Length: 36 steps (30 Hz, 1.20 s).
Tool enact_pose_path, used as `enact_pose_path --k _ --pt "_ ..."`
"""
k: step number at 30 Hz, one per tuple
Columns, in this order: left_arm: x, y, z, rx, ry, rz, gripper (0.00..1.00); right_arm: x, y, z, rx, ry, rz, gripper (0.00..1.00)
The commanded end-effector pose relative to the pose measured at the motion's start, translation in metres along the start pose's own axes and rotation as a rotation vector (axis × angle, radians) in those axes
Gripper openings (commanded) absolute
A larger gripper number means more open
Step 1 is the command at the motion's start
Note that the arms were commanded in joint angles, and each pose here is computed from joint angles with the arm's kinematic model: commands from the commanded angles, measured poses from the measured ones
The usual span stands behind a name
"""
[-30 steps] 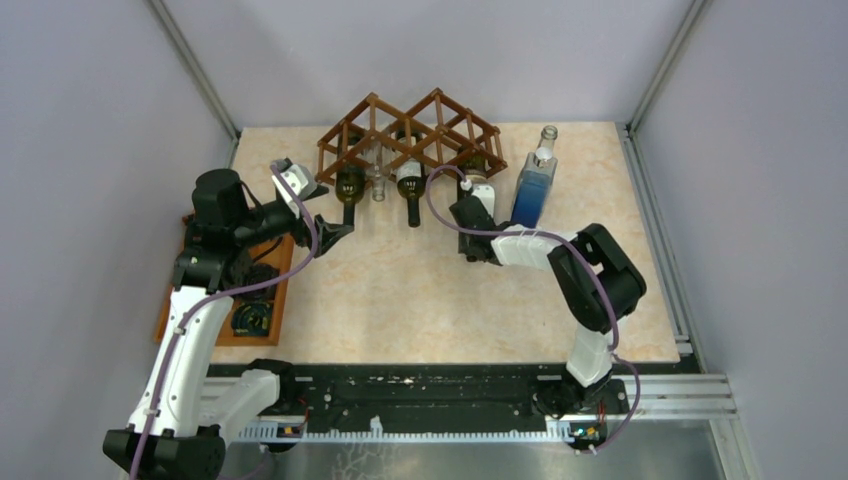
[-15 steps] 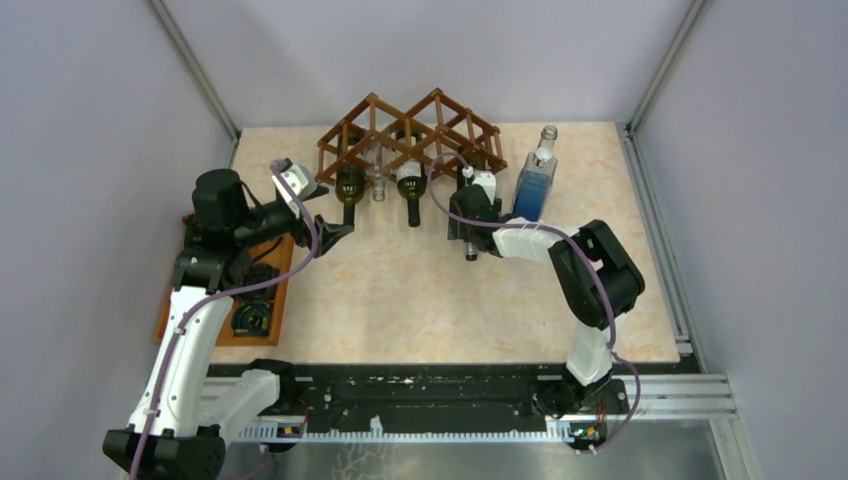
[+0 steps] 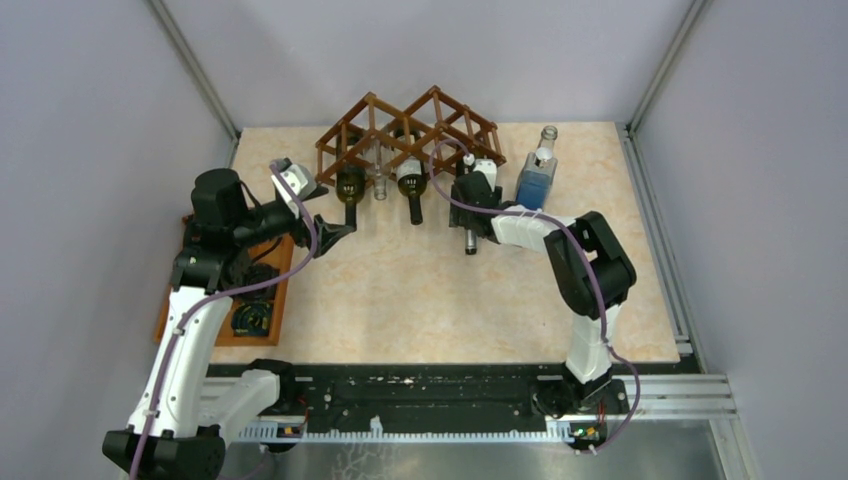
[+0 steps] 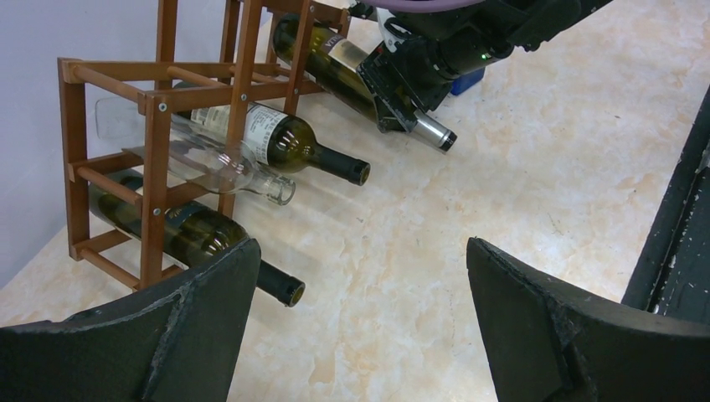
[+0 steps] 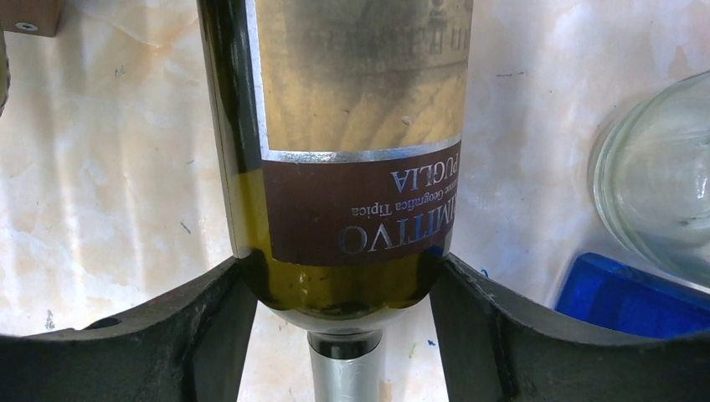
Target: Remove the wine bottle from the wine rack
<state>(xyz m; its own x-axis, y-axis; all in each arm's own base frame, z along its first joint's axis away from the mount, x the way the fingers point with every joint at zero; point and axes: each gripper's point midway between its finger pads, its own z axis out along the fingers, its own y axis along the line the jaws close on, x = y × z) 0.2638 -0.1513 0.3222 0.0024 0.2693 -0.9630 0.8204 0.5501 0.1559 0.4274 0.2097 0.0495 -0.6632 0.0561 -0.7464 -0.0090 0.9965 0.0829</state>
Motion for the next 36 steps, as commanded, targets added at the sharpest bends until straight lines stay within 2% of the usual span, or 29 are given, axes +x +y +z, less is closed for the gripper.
enact_pose_path --k 1,8,17,22,25,34,36 --pt "-0.017 -0.001 -0.005 -0.002 -0.028 0.029 0.99 -0.009 0.012 0.004 -0.047 -0.027 0.038 0.65" --pt "-0.014 -0.004 -0.004 0.009 -0.027 0.02 0.99 0.005 0.009 0.0 -0.058 -0.023 0.058 0.55" --pt "-0.012 -0.006 -0.005 0.01 -0.029 0.019 0.99 0.013 0.011 -0.009 -0.057 -0.041 0.064 0.55" --pt "-0.011 -0.006 -0.005 0.009 -0.03 0.022 0.99 0.004 0.012 -0.01 -0.045 -0.066 0.066 0.5" --pt "-0.01 -0.007 -0.006 0.008 -0.028 0.022 0.99 -0.002 0.011 -0.008 -0.035 -0.08 0.065 0.42" --pt "-0.008 -0.007 -0.006 0.007 -0.025 0.022 0.99 -0.019 0.012 -0.023 -0.06 -0.143 0.087 0.02" --pt "-0.007 -0.007 -0.005 0.008 -0.023 0.019 0.99 -0.031 0.011 -0.034 -0.066 -0.174 0.092 0.0"
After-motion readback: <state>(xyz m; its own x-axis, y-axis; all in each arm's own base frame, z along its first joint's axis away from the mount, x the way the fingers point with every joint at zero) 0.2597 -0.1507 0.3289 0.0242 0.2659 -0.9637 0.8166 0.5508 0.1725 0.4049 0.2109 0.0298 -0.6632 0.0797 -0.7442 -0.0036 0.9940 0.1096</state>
